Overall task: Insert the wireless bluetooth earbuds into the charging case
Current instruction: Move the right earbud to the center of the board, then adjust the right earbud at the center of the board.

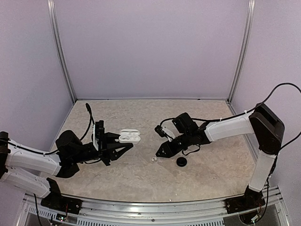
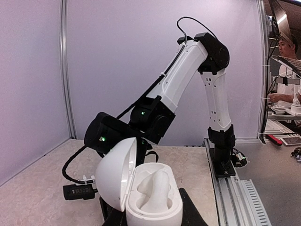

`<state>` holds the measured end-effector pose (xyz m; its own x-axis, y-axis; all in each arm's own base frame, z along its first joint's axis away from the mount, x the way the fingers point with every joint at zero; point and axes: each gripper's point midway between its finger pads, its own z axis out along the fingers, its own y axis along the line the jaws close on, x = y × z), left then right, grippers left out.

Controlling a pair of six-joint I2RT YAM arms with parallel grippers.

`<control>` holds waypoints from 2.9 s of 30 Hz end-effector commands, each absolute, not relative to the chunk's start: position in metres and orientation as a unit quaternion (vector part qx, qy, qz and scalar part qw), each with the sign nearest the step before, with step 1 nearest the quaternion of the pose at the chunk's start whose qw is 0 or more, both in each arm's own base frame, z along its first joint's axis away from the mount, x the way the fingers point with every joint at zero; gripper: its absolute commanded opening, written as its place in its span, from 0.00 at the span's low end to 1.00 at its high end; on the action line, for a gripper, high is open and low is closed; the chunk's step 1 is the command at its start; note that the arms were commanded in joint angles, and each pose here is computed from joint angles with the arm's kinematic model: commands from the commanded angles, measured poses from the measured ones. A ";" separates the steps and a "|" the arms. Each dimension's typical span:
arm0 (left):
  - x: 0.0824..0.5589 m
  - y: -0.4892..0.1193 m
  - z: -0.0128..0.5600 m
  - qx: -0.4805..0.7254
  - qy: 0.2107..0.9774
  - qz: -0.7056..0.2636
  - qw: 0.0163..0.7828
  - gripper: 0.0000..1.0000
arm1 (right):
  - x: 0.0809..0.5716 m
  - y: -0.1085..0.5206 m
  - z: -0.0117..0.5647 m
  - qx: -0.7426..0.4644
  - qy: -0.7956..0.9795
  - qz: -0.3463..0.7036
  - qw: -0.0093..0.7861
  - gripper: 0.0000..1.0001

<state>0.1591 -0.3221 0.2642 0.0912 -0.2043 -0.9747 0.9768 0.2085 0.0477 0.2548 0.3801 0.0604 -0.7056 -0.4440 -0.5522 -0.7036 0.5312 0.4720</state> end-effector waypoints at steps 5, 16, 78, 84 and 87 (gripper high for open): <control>0.158 -0.318 0.273 0.401 0.461 -0.481 0.628 0.01 | 0.290 0.388 0.078 -0.437 0.799 0.349 0.222 0.25; 0.156 -0.318 0.276 0.402 0.456 -0.483 0.630 0.01 | 0.288 0.395 0.046 -0.507 0.763 0.352 0.191 0.24; 0.155 -0.323 0.275 0.408 0.455 -0.483 0.627 0.01 | 0.258 0.385 0.042 -0.509 0.771 0.342 0.171 0.00; 0.156 -0.323 0.274 0.407 0.457 -0.482 0.627 0.01 | 0.288 0.366 0.037 -0.403 0.835 0.328 0.181 0.00; 0.156 -0.322 0.273 0.406 0.458 -0.481 0.628 0.01 | 0.295 0.358 0.035 -0.352 0.860 0.316 0.191 0.00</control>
<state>0.1584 -0.3234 0.2621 0.0869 -0.1996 -0.9760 0.9779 0.2043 0.0453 0.2756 0.3702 0.0268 -0.5635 -0.6056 -0.5619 -0.8258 0.3932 0.4044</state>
